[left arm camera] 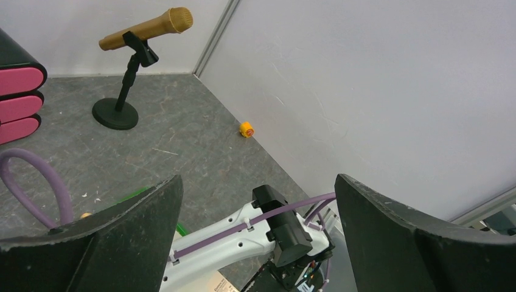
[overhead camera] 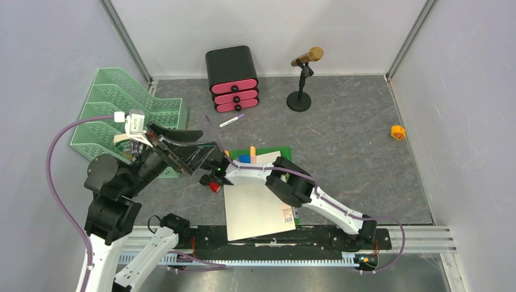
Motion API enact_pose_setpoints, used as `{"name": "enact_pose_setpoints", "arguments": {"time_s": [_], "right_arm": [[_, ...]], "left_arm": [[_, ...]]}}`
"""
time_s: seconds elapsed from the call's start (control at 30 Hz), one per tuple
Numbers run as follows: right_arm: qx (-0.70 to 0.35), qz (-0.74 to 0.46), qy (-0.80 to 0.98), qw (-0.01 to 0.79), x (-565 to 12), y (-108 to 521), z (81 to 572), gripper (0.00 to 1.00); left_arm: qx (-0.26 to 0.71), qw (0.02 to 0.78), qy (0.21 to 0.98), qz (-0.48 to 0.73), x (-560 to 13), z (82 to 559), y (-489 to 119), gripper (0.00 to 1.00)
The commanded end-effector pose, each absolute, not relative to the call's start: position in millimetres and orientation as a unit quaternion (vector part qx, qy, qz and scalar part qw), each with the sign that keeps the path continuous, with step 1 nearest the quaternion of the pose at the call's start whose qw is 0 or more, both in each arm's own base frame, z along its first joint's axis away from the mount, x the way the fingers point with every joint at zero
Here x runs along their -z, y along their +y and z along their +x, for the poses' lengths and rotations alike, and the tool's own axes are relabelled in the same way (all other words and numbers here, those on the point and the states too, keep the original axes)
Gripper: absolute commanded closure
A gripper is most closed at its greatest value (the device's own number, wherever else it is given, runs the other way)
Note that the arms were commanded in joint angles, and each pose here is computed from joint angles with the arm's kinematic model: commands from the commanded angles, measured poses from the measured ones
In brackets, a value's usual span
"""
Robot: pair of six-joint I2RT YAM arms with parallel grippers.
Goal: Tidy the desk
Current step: Place the book in the storage box.
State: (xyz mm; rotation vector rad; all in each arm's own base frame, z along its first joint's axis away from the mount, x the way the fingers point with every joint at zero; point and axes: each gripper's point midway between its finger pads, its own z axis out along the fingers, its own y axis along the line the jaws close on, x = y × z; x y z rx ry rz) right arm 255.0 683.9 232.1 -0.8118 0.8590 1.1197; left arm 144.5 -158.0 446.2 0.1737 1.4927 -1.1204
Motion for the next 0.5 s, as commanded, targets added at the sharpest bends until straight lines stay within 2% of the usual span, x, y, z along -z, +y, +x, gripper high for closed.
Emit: {"name": "enact_pose_setpoints", "arguments": {"time_s": [0.0, 0.47], "right_arm": [[-0.455, -0.401, 0.406, 0.684, -228, 684, 270, 1.00], [-0.402, -0.498, 0.485, 0.596, -183, 644, 273, 1.00]], "left_arm": [[0.490, 0.596, 0.634, 0.057, -451, 142, -155, 0.00], [0.505, 0.587, 0.630, 0.066, -449, 143, -161, 0.00]]}}
